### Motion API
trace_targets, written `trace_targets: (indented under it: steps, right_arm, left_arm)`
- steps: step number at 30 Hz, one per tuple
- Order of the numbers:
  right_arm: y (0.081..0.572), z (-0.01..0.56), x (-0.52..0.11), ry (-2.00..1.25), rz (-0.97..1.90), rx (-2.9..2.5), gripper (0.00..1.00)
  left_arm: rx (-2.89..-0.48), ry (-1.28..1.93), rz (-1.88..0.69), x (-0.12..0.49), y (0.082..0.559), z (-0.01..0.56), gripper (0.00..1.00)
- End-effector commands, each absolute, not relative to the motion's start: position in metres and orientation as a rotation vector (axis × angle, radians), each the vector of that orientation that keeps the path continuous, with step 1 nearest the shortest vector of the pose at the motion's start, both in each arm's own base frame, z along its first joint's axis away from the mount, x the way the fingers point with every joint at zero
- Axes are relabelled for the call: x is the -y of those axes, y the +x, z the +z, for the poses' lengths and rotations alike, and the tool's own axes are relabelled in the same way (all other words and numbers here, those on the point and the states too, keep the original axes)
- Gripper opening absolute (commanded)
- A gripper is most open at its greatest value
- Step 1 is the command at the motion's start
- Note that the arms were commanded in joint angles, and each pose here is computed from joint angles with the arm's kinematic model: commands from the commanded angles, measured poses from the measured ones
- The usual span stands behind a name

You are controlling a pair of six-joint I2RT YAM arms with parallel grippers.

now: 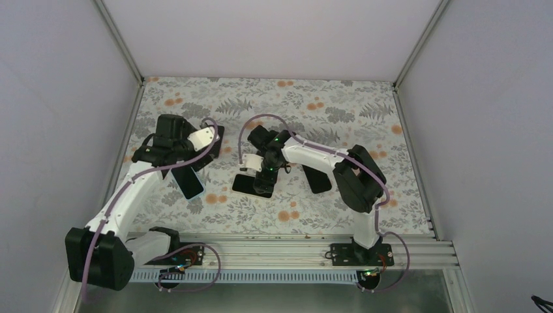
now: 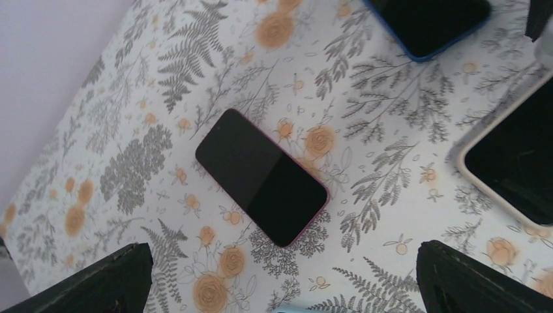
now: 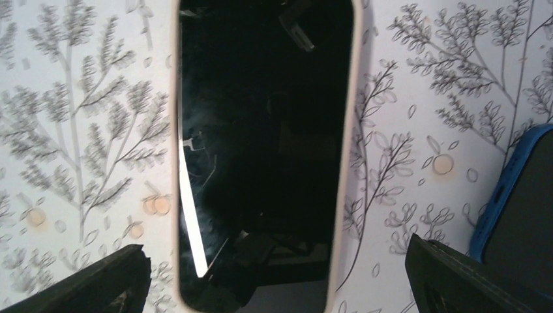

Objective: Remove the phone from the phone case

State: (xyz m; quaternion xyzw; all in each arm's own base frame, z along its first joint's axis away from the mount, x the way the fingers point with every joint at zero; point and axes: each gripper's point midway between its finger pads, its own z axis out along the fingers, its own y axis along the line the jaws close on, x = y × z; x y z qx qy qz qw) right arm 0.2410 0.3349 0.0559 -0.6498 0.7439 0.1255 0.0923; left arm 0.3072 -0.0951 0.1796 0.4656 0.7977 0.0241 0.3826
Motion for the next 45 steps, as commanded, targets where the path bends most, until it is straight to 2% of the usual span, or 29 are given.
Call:
trace_targets:
  steps: [1,16,25,31,36,42,45]
  right_arm:
    - [0.257,0.044,-0.348,-1.88,0.262,-2.225,1.0]
    - [0.233,0.022,-0.356,-1.956,0.358,-2.272,1.0]
    - [0.231,0.001,-0.345,-1.984,0.291,-2.295,1.0]
    - [0.247,-0.012,-0.335,-1.969,0.125,-2.254,0.99]
    - [0.257,-0.012,-0.331,-1.949,0.032,-2.197,0.92]
    - [0.261,-0.006,-0.333,-1.946,0.009,-2.16,0.66]
    - [0.262,0.0,-0.336,-1.944,0.018,-2.143,0.62]
  left_arm:
    - [-2.067,1.067,0.006,0.09,0.322,0.179,1.0]
    - [-2.147,0.978,-0.002,0.075,0.332,0.153,1.0]
    - [-2.175,0.954,-0.015,0.075,0.336,0.145,1.0]
    - [-2.191,0.966,-0.114,0.086,0.333,0.138,1.0]
    - [-2.165,1.049,-0.362,0.114,0.312,0.136,1.0]
    - [-2.176,1.101,-0.489,0.125,0.299,0.123,1.0]
    - [-2.169,1.118,-0.532,0.129,0.294,0.122,1.0]
